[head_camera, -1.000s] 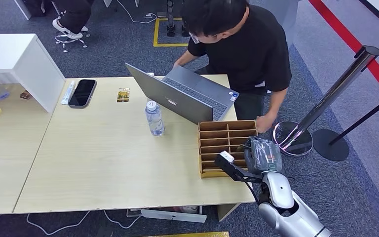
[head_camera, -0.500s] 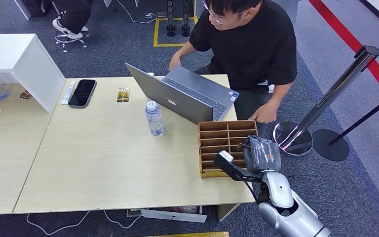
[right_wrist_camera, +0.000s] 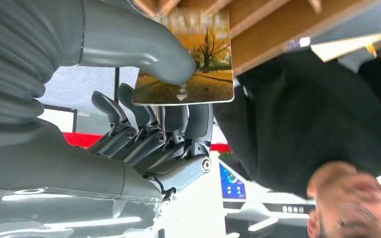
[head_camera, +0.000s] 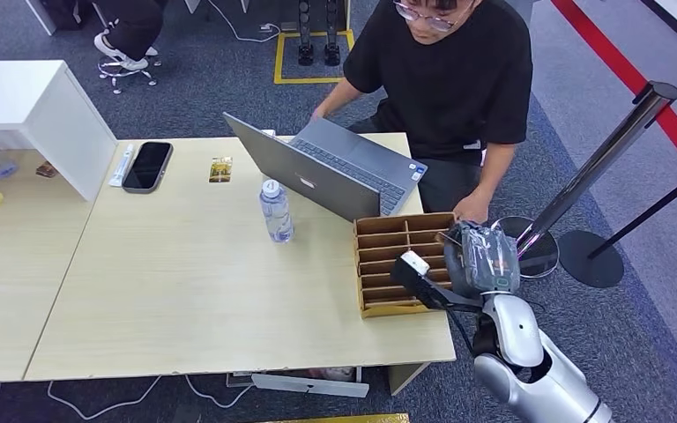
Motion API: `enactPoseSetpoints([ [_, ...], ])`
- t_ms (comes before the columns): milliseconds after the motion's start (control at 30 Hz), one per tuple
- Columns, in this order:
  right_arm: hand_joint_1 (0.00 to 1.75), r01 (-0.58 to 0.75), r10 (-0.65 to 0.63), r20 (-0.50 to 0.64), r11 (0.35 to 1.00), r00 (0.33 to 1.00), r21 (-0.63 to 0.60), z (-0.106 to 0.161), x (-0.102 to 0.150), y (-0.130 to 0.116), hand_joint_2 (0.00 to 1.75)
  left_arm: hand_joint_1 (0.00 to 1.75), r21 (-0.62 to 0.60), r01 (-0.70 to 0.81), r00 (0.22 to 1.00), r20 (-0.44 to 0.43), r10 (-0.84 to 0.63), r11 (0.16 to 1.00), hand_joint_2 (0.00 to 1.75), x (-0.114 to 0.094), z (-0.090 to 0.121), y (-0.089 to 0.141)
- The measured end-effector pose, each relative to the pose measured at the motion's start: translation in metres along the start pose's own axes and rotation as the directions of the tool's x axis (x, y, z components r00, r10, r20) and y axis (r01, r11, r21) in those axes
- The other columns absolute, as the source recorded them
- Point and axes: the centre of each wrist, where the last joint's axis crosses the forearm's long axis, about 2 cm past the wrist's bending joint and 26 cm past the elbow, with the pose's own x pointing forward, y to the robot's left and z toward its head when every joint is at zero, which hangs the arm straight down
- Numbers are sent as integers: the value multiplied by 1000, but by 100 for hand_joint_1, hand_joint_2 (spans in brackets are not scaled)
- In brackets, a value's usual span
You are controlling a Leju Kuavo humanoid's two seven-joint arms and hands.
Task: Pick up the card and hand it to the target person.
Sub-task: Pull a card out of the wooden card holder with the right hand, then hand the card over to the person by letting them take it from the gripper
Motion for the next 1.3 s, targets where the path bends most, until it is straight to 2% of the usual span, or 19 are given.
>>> enactPoseSetpoints([
  [167, 148, 10, -10, 15, 998, 1000, -56, -1, 1, -21, 175, 0, 2, -5, 1000, 1, 5, 1000, 0, -1, 0, 0],
  [533, 137, 27, -22, 40, 992, 999, -126, 0, 4, -45, 175, 0, 3, -9, 1000, 3, 9, 1000, 0, -2, 0, 0],
  [700, 150, 42, -39, 26, 984, 999, -174, -2, 1, -56, 175, 0, 3, -9, 1000, 3, 9, 1000, 0, -2, 0, 0],
  [867, 151, 75, -70, 29, 966, 997, -248, -7, -4, -63, 175, 0, 2, -1, 1000, 2, 1, 1000, 0, 0, 0, 1],
  [1100, 150, 16, -11, 18, 945, 1000, -328, -18, -13, -66, 175, 0, -1, 20, 1000, 3, -20, 1000, 0, 6, -2, 1],
  [1300, 148, -59, 49, -38, 945, 998, -321, -28, -34, -52, 175, 0, -3, 33, 999, 12, -32, 999, 0, 13, -4, 2],
])
